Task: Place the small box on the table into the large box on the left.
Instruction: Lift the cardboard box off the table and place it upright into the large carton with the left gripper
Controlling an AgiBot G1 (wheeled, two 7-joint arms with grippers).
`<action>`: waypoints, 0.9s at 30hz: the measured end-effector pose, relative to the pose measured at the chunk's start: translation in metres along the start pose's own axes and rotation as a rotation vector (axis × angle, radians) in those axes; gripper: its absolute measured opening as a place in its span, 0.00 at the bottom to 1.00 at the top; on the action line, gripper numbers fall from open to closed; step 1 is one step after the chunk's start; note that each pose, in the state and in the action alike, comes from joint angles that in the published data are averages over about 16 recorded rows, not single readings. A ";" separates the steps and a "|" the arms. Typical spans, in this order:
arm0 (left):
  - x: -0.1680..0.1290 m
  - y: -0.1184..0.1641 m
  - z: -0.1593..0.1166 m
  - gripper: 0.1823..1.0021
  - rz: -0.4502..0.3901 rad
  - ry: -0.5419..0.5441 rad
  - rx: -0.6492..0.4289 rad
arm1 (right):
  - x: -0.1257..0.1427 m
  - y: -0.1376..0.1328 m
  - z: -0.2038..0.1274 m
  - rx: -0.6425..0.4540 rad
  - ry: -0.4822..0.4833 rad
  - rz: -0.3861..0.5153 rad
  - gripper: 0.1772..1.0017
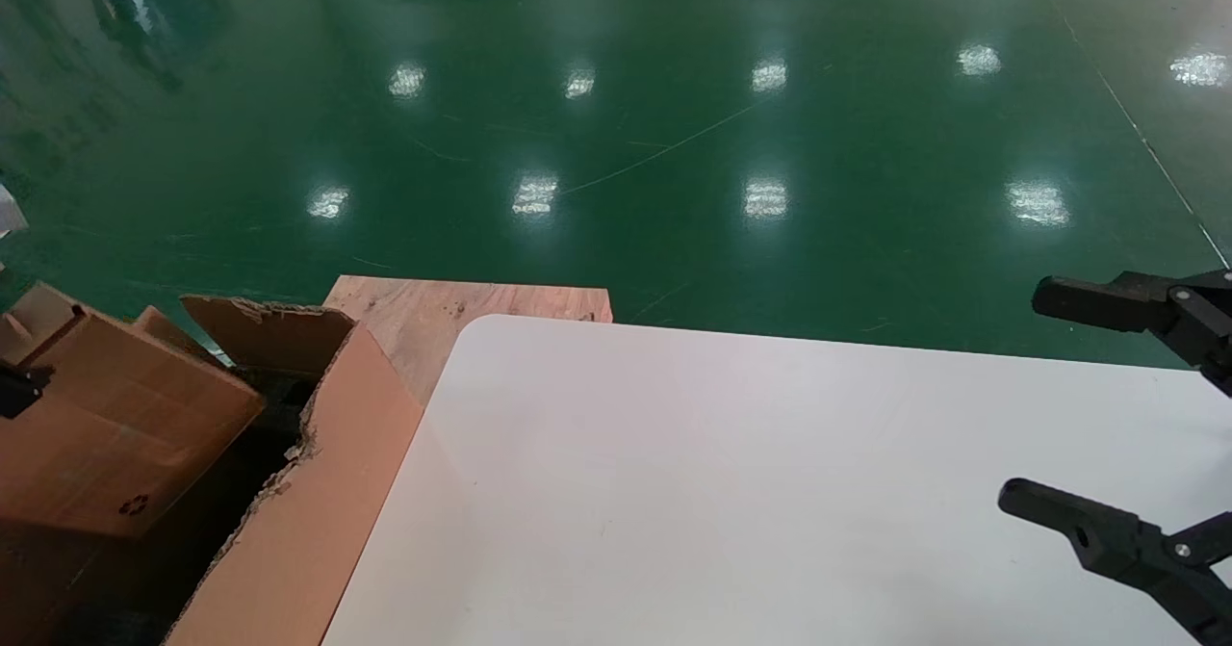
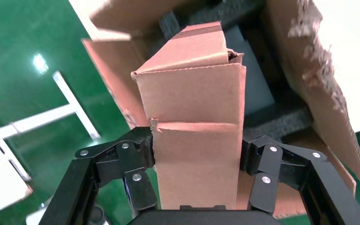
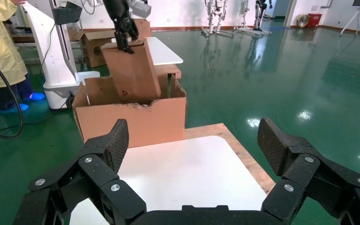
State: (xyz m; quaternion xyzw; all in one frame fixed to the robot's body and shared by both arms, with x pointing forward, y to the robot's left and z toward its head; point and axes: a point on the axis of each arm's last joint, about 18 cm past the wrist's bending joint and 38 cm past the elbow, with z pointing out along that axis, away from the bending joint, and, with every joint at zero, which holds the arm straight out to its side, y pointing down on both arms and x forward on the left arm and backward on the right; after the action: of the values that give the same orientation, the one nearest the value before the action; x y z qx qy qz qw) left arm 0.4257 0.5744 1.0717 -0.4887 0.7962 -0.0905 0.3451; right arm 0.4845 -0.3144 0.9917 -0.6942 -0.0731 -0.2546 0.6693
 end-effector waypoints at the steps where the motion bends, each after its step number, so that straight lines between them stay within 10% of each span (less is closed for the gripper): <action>1: 0.002 0.000 0.003 0.11 -0.007 0.000 -0.010 | 0.000 0.000 0.000 0.000 0.000 0.000 1.00; 27: 0.019 -0.007 0.093 0.10 -0.093 -0.077 -0.122 | 0.000 0.000 0.000 0.000 0.000 0.000 1.00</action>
State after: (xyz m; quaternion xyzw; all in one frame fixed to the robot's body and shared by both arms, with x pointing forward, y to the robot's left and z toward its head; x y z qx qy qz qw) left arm 0.4846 0.5731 0.9974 -0.5484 0.7627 -0.0392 0.3406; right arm 0.4845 -0.3144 0.9917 -0.6942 -0.0731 -0.2546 0.6693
